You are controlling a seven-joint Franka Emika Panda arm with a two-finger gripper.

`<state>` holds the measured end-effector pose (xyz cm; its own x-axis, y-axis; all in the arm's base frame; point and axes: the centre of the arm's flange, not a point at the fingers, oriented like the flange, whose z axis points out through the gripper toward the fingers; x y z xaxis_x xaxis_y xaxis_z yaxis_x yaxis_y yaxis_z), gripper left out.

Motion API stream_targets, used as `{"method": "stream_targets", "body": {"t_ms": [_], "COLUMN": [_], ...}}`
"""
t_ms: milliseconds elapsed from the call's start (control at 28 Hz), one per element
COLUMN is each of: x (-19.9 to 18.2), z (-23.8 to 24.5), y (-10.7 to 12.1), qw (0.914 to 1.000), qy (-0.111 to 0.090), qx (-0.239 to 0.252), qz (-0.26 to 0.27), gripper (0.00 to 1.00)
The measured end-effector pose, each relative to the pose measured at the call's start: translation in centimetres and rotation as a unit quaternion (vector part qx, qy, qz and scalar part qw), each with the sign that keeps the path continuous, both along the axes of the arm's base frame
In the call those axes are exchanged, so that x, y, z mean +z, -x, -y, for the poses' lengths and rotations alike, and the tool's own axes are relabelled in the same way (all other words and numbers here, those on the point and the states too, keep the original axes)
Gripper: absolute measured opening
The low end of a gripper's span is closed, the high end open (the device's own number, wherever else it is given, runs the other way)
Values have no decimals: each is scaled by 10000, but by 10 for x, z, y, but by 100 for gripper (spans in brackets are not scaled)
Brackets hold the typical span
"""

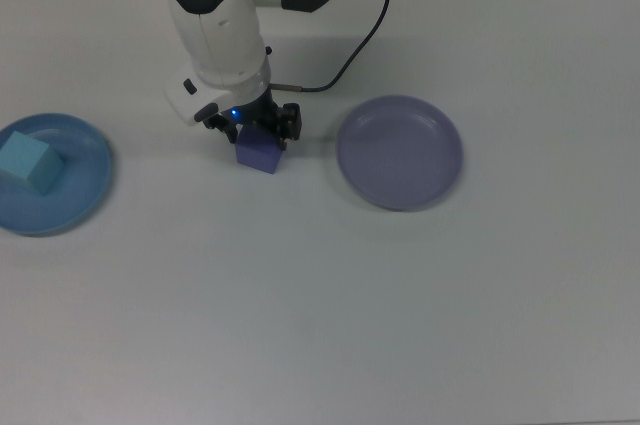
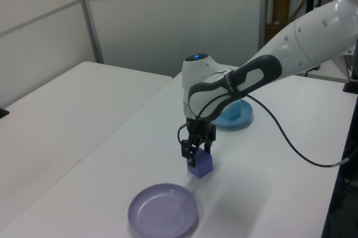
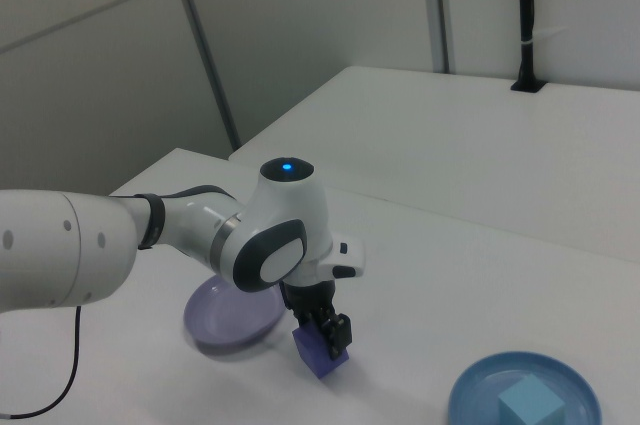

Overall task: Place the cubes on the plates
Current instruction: 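Carry the purple cube onto the lavender plate and lower it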

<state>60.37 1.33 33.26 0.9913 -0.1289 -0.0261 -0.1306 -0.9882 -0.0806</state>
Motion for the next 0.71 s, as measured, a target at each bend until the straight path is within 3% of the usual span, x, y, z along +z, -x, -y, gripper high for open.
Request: {"method": "stream_targets", "body": {"t_ms": [179, 429, 714], "x": [-3, 22, 69], "z": [-1, -26, -130], "y": [-1, -5, 3], "qw": [10000, 9990, 9879], "qy": [-5, -8, 134], "qx": [2, 391, 1465], "qz": [-1, 229, 497], "gripper": [64, 62, 62]}}
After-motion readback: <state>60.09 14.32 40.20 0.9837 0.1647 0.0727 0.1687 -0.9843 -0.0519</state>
